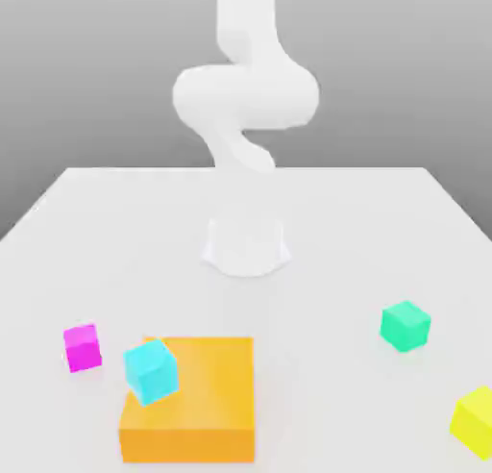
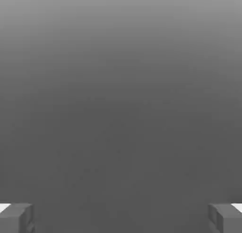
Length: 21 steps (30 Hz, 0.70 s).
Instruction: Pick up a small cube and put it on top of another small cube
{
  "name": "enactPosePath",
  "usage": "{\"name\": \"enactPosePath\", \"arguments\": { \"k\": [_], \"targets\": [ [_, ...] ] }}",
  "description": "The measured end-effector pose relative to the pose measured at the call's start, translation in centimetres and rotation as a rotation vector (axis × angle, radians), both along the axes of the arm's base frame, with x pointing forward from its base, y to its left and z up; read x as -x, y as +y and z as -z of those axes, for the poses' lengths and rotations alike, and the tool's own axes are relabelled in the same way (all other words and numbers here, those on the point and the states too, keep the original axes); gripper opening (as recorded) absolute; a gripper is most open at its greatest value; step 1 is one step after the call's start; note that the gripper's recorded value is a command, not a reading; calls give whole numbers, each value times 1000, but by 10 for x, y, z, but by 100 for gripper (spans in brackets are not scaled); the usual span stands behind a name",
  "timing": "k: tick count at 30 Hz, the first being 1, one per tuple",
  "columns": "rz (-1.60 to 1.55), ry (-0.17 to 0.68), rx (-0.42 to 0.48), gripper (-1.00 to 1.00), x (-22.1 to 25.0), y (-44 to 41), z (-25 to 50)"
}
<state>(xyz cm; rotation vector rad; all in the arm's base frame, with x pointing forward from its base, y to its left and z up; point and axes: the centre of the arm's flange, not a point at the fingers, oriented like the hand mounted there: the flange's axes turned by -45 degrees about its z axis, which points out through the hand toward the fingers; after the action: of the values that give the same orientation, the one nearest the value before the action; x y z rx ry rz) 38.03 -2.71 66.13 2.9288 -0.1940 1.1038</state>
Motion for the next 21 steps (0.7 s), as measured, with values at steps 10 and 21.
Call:
{"name": "enactPosePath", "arguments": {
  "k": [10, 21],
  "targets": [
    [461, 309, -170, 0, -42, -136, 229],
    [969, 600, -408, 0, 74, -226, 457]
  ]
}}
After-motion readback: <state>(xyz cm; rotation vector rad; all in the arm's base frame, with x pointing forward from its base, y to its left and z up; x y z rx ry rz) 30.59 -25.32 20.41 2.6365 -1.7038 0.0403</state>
